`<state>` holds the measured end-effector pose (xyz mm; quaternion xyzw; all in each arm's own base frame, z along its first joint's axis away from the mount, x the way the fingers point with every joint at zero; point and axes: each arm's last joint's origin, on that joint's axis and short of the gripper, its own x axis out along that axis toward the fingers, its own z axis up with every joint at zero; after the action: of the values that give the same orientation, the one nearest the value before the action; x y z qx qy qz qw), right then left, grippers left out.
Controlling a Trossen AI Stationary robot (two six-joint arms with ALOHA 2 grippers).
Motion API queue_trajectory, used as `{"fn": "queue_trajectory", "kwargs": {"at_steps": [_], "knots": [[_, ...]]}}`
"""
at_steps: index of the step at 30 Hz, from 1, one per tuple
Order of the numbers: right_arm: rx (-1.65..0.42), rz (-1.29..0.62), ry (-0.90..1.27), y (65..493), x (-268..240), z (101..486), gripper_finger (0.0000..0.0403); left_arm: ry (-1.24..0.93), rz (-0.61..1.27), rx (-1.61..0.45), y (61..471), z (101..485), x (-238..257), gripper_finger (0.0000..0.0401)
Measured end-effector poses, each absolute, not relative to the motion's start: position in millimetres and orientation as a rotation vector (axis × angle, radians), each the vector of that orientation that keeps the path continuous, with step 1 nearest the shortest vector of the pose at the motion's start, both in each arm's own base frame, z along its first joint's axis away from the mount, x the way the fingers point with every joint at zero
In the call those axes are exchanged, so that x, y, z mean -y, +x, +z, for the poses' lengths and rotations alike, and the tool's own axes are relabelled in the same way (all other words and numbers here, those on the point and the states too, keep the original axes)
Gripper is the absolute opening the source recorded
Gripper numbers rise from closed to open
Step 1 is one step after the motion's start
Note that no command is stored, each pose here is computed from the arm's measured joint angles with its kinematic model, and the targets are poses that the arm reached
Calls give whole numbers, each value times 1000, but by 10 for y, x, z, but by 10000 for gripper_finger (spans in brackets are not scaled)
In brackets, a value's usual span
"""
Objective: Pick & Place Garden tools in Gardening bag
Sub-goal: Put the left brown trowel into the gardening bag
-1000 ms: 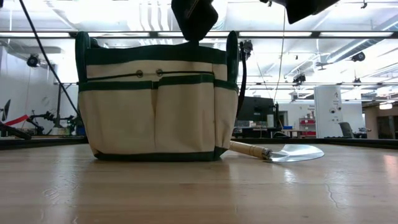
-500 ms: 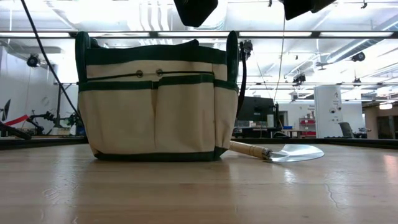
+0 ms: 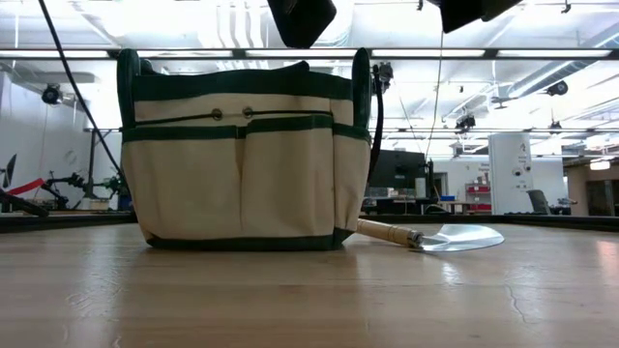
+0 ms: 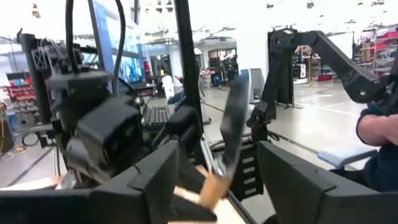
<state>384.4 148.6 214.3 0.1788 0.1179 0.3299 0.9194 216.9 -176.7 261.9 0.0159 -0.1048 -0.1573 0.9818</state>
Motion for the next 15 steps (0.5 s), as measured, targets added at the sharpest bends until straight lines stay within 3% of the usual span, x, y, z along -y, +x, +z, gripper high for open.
{"fn": "queue_trajectory", "kwargs": {"at_steps": [4, 7, 15], "knots": [[-250, 675, 367, 3844, -1484, 2136, 68, 33, -312, 221, 2184, 2656, 1771, 238], [-249, 670, 367, 3846, -1482, 2135, 68, 44, -309, 204, 2199, 2627, 1766, 226], [-263, 643, 370, 3839, -1468, 2101, 68, 51, -300, 213, 2215, 2641, 1752, 114]]}}
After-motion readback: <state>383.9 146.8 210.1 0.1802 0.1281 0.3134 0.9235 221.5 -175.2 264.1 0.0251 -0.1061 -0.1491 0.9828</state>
